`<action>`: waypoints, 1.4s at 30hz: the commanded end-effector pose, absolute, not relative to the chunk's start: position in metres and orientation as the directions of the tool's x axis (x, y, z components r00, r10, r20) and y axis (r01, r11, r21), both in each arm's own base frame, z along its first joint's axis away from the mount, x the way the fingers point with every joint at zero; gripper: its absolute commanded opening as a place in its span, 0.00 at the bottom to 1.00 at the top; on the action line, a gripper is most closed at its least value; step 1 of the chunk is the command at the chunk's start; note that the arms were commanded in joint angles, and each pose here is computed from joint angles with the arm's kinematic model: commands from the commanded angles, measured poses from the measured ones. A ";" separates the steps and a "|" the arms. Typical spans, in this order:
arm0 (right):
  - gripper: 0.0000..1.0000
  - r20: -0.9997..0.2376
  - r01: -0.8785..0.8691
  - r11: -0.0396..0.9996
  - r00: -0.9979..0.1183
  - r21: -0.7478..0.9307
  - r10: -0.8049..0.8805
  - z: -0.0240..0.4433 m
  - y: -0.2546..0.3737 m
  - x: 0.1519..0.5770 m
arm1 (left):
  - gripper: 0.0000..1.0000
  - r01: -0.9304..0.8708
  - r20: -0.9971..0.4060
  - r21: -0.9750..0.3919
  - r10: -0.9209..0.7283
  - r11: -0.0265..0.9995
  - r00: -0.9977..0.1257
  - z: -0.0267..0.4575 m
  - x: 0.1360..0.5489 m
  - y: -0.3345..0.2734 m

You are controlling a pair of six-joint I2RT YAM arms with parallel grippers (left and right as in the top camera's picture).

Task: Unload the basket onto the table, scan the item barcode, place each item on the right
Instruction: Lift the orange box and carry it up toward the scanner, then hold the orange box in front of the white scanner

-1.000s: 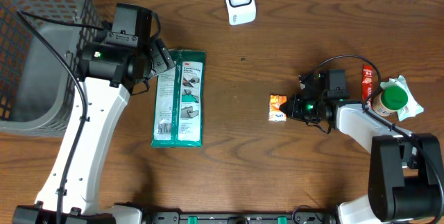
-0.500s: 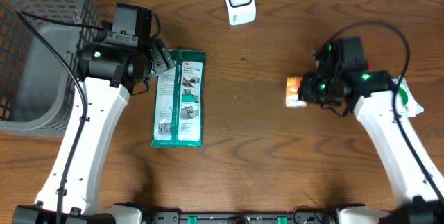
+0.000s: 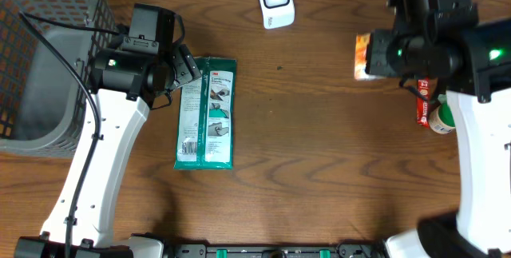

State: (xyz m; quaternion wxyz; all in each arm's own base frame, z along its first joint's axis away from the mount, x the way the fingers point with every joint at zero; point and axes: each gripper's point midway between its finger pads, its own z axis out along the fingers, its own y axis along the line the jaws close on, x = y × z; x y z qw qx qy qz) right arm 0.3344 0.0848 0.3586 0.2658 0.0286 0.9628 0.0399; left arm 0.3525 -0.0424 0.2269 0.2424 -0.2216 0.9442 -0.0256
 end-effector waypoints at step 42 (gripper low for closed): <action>0.01 -0.646 -0.038 0.751 -0.483 -0.659 -0.591 0.161 0.232 0.648 | 0.88 -0.407 -0.461 -0.149 -0.427 0.901 -0.778 0.231 0.353 -0.039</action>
